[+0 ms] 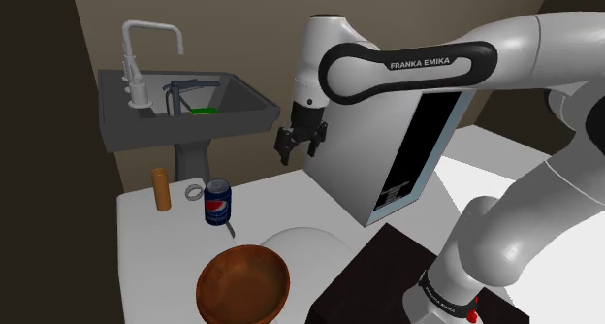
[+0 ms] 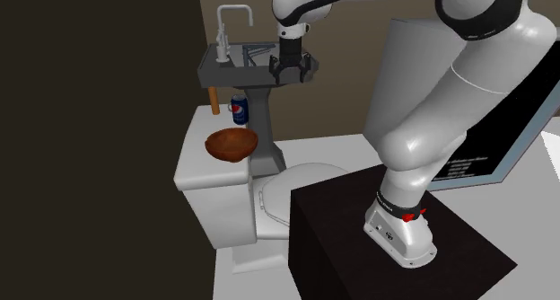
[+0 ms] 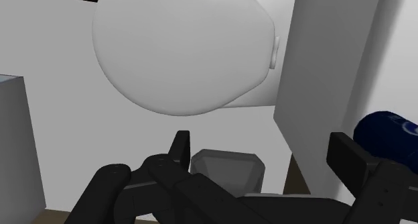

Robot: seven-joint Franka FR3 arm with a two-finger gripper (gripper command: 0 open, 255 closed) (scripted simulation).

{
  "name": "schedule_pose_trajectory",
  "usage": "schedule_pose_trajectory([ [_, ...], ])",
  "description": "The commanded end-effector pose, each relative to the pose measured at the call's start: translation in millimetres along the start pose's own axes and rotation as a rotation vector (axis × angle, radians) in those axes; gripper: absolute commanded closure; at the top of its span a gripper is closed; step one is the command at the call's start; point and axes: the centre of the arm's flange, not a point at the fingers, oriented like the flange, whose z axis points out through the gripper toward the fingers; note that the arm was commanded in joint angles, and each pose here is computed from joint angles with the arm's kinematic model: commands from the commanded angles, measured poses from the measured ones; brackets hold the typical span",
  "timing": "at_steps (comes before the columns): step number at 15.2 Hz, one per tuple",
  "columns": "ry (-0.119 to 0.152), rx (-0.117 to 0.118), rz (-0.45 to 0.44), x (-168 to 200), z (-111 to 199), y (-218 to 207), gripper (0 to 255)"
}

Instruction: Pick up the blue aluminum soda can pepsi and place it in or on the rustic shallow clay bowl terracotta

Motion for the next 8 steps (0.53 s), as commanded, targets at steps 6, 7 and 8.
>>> schedule_pose_trajectory([
  [6,-0.015,0.009,0.004,33,19,-86,0],
  [7,-0.017,0.010,0.004,38,21,-98,0],
  [8,-0.019,0.011,0.004,43,24,-110,0],
])
